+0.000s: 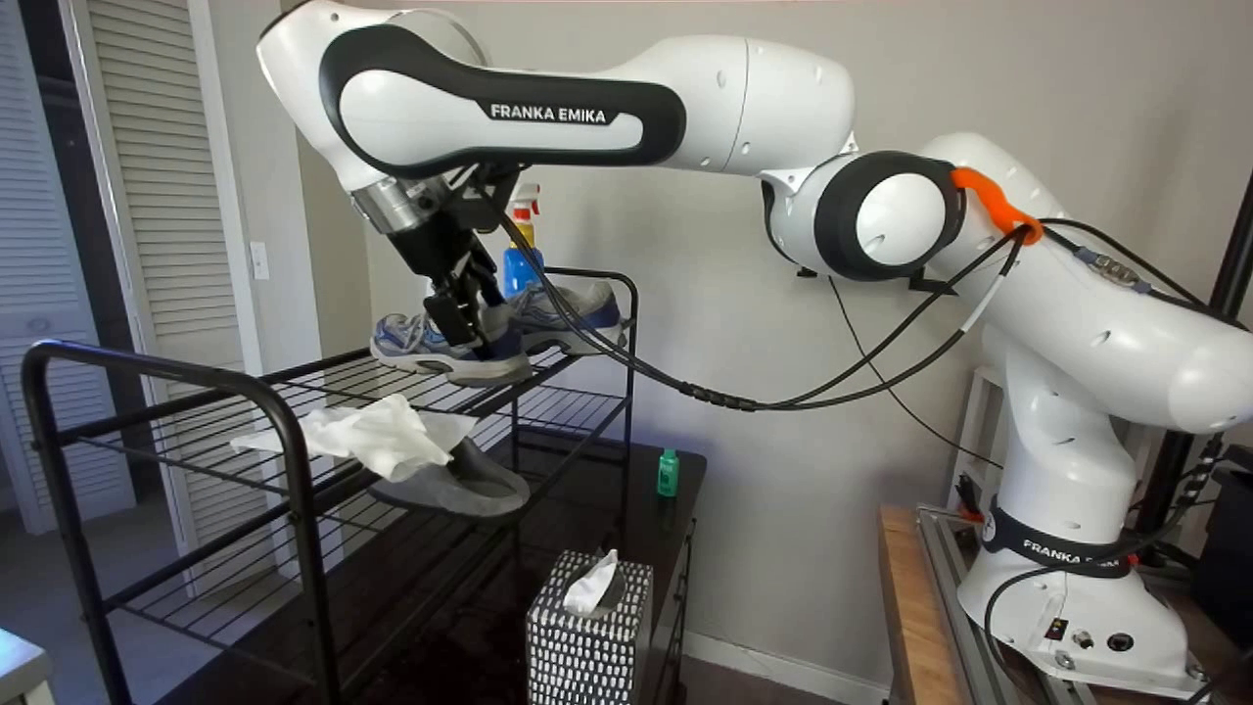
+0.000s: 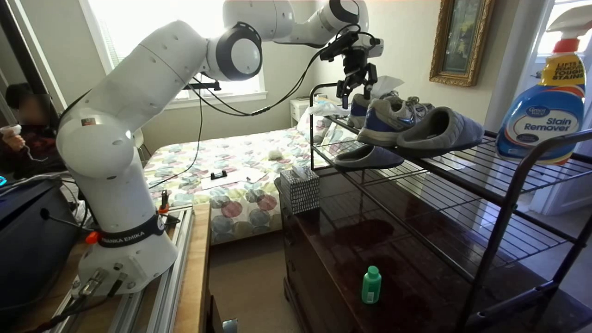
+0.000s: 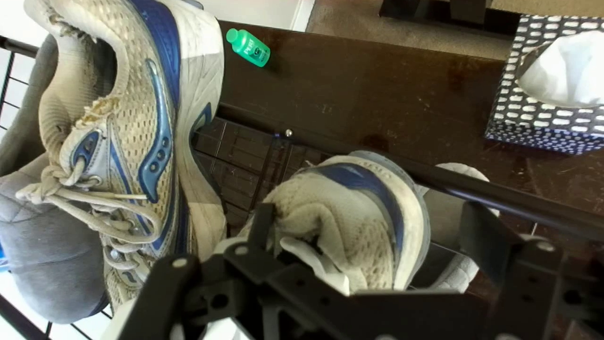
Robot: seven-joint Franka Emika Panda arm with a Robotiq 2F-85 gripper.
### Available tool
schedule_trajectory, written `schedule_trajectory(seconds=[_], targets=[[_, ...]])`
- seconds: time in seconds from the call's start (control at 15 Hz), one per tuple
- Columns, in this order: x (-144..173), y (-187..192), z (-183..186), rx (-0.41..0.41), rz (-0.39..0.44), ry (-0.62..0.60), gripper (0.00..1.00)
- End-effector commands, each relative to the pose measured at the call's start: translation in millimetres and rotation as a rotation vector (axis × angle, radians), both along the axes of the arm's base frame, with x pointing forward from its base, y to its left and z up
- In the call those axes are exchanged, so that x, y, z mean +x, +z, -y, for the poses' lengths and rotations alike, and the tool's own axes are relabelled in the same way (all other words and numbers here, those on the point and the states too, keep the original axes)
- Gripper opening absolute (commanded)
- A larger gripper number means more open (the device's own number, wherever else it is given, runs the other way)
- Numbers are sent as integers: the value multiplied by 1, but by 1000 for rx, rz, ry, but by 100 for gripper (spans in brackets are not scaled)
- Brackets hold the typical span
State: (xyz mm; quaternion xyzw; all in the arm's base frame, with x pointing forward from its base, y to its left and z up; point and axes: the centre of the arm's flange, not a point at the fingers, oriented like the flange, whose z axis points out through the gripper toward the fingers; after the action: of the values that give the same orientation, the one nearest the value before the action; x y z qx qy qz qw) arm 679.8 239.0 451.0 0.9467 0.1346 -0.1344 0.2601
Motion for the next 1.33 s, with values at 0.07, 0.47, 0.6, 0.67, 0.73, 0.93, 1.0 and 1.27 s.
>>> schedule_trajectory(seconds=[0.07,0.47,0.6,0.67,0.73,0.93,1.0,1.27], targets=[[10,12,-16,45,-5,1,98],[10,3,-13,106,-81,2,56],[14,7,-6,102,-78,-3,45],[16,9,-1,101,-82,-7,37],[19,12,5,110,-87,-5,31],[22,19,15,167,-131,41,19],[19,27,18,179,-138,71,15],[2,56,31,165,-169,189,5]])
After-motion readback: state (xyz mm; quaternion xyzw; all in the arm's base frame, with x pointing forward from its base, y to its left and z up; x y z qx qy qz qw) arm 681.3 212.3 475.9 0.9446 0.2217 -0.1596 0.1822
